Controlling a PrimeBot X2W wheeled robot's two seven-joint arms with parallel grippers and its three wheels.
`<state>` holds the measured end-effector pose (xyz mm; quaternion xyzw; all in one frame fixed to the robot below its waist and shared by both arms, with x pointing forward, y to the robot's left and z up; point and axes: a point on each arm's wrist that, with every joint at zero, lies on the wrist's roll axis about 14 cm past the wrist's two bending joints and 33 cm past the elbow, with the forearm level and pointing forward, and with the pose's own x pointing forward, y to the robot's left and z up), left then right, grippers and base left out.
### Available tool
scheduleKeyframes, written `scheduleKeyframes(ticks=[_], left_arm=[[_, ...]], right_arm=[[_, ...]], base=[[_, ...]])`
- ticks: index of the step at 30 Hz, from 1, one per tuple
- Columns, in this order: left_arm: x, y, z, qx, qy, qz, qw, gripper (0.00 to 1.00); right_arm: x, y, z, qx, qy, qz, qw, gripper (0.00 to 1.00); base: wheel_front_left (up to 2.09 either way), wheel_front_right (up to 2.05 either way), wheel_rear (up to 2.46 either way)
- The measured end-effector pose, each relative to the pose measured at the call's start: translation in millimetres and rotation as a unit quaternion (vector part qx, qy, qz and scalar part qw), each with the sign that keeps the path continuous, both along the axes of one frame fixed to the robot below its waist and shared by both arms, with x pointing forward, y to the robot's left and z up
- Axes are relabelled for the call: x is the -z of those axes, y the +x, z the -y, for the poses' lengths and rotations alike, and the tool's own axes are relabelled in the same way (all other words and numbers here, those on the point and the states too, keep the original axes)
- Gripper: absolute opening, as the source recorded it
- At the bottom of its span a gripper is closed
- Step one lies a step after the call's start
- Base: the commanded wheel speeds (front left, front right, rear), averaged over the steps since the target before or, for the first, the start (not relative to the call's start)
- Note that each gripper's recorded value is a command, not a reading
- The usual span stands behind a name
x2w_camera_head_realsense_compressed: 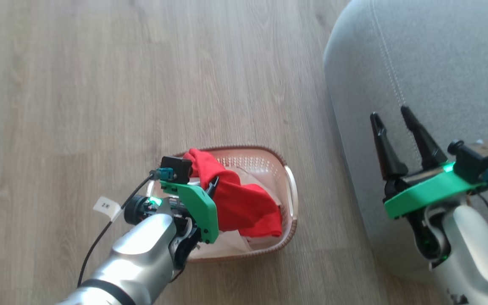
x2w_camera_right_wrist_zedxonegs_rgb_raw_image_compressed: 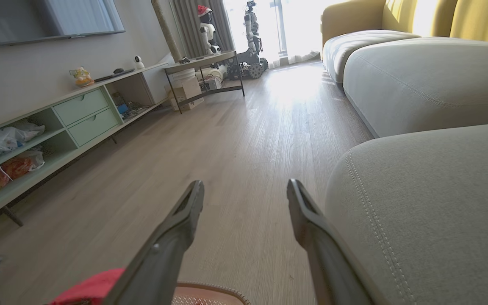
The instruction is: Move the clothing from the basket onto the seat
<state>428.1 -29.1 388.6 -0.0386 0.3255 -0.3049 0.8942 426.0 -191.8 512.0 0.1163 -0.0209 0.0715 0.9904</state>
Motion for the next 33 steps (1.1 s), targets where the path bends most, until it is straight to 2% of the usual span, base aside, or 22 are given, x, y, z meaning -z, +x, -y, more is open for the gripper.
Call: scheduleKeyframes(ticks=[14, 21, 29, 33], left_arm=[[-92.8, -1.8, 15.5, 0.018, -0.063, 0.117, 0.991, 0.00], [-169.1, 4.4, 30.7, 0.042, -0.087, 0.215, 0.972, 0.00], [-216.7, -5.7, 51.5, 0.077, -0.117, 0.249, 0.958, 0.00], [-231.2, -4.6, 54.6, 0.085, -0.113, 0.269, 0.953, 0.00]], right_arm=[[-1.1, -37.6, -20.0, -0.024, -0.004, -0.003, 1.000, 1.00], [-11.1, -47.0, -30.9, -0.035, -0.001, 0.012, 0.999, 1.00], [-4.7, -53.5, -37.4, -0.046, -0.004, 0.000, 0.999, 1.00], [-1.2, -54.5, -39.5, -0.051, -0.008, -0.006, 0.999, 1.00]], base=[[0.00, 0.00, 0.00], [0.00, 0.00, 0.00], [0.00, 0.00, 0.00], [0.00, 0.00, 0.00]])
